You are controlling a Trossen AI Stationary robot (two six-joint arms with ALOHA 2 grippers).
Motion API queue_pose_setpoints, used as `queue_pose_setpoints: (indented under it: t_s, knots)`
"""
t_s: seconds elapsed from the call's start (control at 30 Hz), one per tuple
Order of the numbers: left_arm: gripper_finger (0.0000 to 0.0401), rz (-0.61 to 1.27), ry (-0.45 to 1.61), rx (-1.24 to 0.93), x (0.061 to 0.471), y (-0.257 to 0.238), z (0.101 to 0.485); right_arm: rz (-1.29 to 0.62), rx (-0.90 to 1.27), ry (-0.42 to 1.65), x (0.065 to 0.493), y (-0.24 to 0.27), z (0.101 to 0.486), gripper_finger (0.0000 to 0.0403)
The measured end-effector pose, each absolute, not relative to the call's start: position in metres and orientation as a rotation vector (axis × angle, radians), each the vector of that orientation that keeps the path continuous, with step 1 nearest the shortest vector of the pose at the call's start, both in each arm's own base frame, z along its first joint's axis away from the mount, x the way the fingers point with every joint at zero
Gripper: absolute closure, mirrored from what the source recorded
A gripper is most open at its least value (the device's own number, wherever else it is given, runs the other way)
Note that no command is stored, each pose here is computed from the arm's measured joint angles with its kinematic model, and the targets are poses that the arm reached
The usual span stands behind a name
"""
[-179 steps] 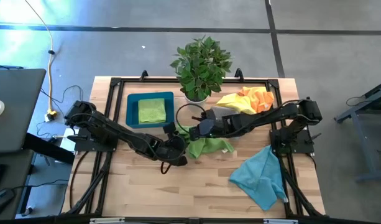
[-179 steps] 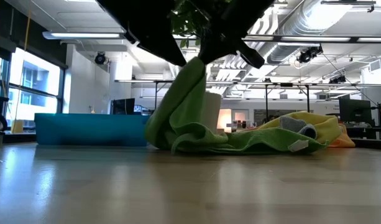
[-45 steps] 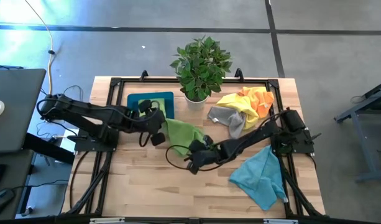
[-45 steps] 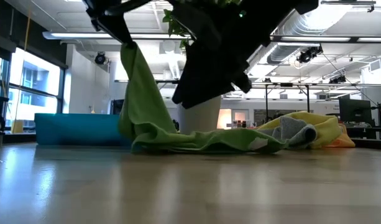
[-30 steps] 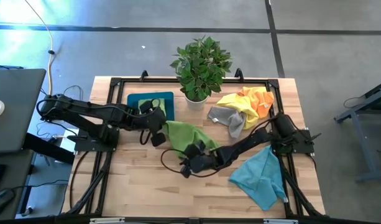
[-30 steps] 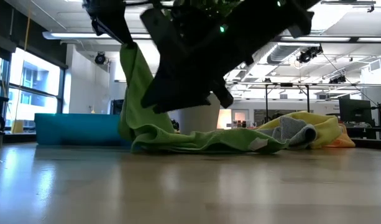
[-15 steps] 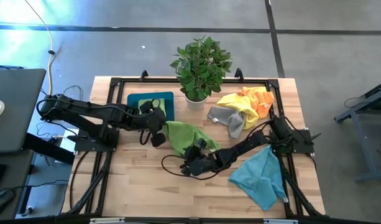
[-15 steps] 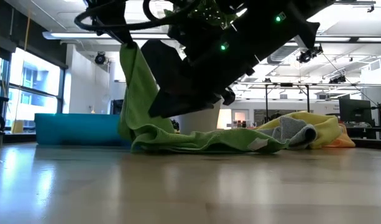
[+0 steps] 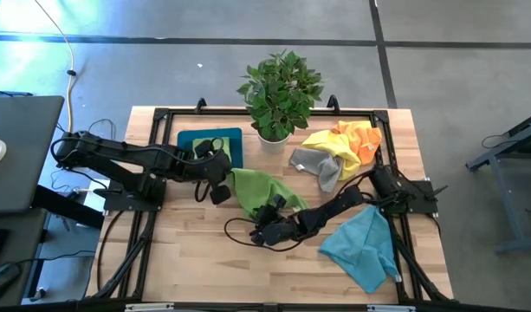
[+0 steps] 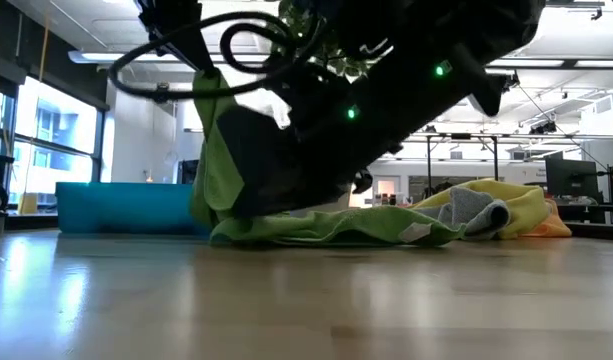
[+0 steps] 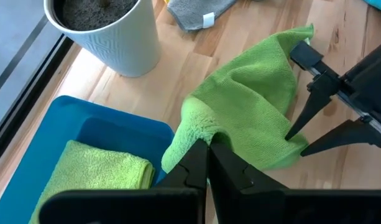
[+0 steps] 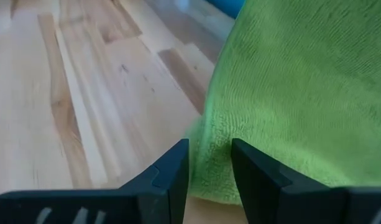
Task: Fold microfiber towels
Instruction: Fold the green towel
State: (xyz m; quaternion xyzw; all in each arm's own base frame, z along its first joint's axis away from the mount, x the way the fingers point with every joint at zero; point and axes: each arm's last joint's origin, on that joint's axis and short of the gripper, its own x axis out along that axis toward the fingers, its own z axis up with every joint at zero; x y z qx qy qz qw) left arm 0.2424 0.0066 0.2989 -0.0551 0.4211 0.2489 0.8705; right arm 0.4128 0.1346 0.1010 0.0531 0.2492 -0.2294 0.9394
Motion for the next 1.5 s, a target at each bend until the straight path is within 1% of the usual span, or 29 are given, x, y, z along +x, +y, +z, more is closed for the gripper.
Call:
queue_pose_setpoints:
  t_s: [0.1,0.27,0.53,0.67,0.9,1.1,1.23,1.5]
  knots:
    - [0.0401,0.526,0.879,-0.112,0.242,0.007,0.299,-0.455,0.031,0.53,0.412,0.135,0.1,0.029]
    - [0.0401,0.523,0.879,-0.113,0.242,0.007,0.299,-0.502,-0.159,0.534,0.411,0.136,0.102,0.0291]
    - [0.0401,0.523,0.879,-0.123,0.242,0.007,0.299,-0.578,-0.207,0.542,0.414,0.136,0.109,0.0291]
    - [0.0401,0.516,0.869,-0.13,0.24,0.006,0.301,-0.604,-0.146,0.54,0.415,0.135,0.111,0.0291]
    - [0.0401,0.506,0.776,-0.156,0.225,0.007,0.319,-0.712,0.162,0.48,0.411,0.133,0.107,0.0291]
    - [0.0401,0.498,0.715,-0.172,0.211,0.007,0.332,-0.768,0.32,0.423,0.41,0.132,0.106,0.0291]
    - [0.0401,0.496,0.688,-0.178,0.205,0.007,0.337,-0.783,0.33,0.425,0.415,0.133,0.114,0.0305]
    - [0.0401,0.488,0.637,-0.195,0.192,0.007,0.346,-0.814,0.132,0.592,0.43,0.13,0.16,0.0348]
